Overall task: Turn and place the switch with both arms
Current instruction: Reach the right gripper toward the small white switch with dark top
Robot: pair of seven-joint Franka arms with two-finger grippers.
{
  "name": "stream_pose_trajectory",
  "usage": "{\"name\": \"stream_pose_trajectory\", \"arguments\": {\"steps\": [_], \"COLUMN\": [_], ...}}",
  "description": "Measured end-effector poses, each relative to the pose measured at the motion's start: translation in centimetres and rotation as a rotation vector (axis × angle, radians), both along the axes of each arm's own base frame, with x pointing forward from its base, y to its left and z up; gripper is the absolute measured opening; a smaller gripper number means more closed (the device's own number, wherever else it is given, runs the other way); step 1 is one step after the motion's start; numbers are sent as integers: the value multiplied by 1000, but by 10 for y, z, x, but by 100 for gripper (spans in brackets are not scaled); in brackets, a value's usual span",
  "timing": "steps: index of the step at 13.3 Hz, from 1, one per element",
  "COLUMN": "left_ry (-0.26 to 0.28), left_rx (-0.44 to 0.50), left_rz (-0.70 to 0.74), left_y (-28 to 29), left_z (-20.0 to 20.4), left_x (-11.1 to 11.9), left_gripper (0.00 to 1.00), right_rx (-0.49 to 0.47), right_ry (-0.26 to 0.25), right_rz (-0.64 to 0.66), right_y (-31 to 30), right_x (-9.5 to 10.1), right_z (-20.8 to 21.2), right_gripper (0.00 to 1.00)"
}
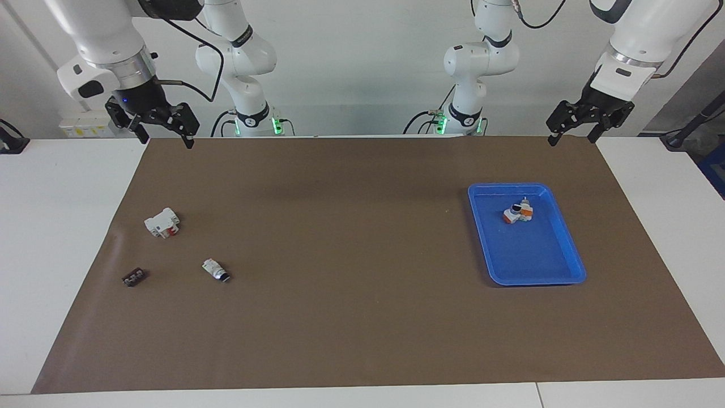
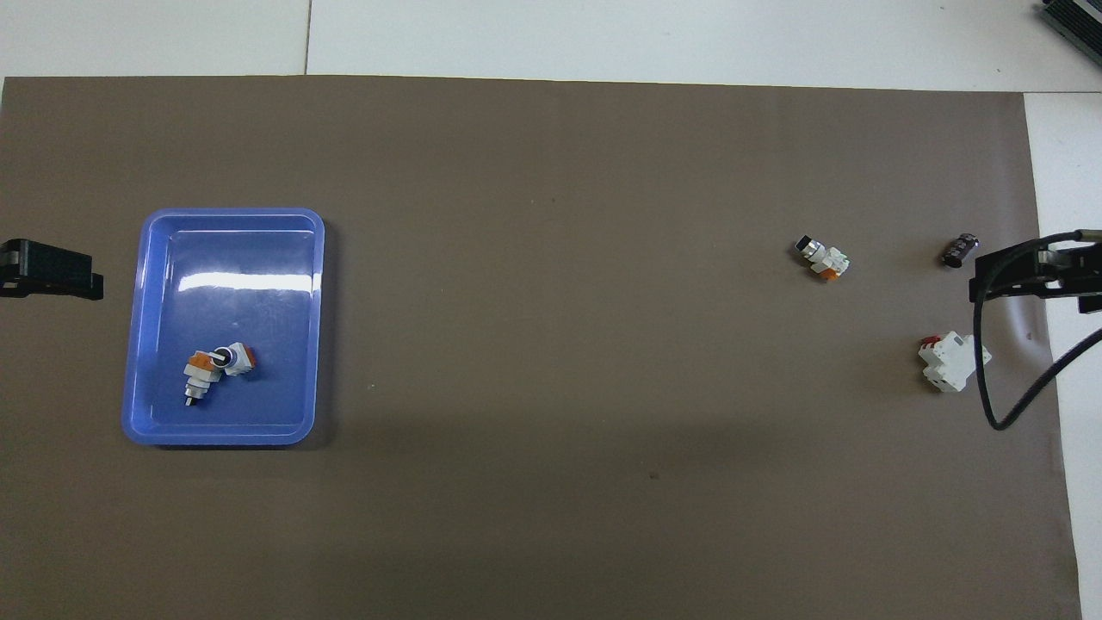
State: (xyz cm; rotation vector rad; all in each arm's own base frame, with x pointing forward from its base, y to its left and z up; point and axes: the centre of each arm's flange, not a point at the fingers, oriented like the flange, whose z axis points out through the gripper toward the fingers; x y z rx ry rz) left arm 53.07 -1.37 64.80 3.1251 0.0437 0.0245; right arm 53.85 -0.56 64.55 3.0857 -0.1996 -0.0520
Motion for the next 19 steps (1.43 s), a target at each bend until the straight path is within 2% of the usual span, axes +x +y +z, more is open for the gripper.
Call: {"name": "stream_pose_trajectory", "arguments": {"steps": [5,9,12,15,19], "left_ry": [7,5,3,1,0], "left_rx": [0,1,1,-2,-3], "left_rz": [49,-1,-32,-56,-62], "left_y": [30,3,-13,-25,-28], "left_z": [-2,-1,-1,-1,-1], "left_x": [-1,-1,-1,-2,-2], "left_gripper": [100,100,100,100,100], "right_rx": [0,5,6,21,105], "right_ry": [-3,-64,-124,-147,-189], "right_rz": [-1,47,81,164,338], "right_y": [0,4,5,4,-4], "right_x": [0,9,23,44,82], "right_z": [0,-16,-50,-94,-193], "right_gripper": [100,100,100,100,100]}}
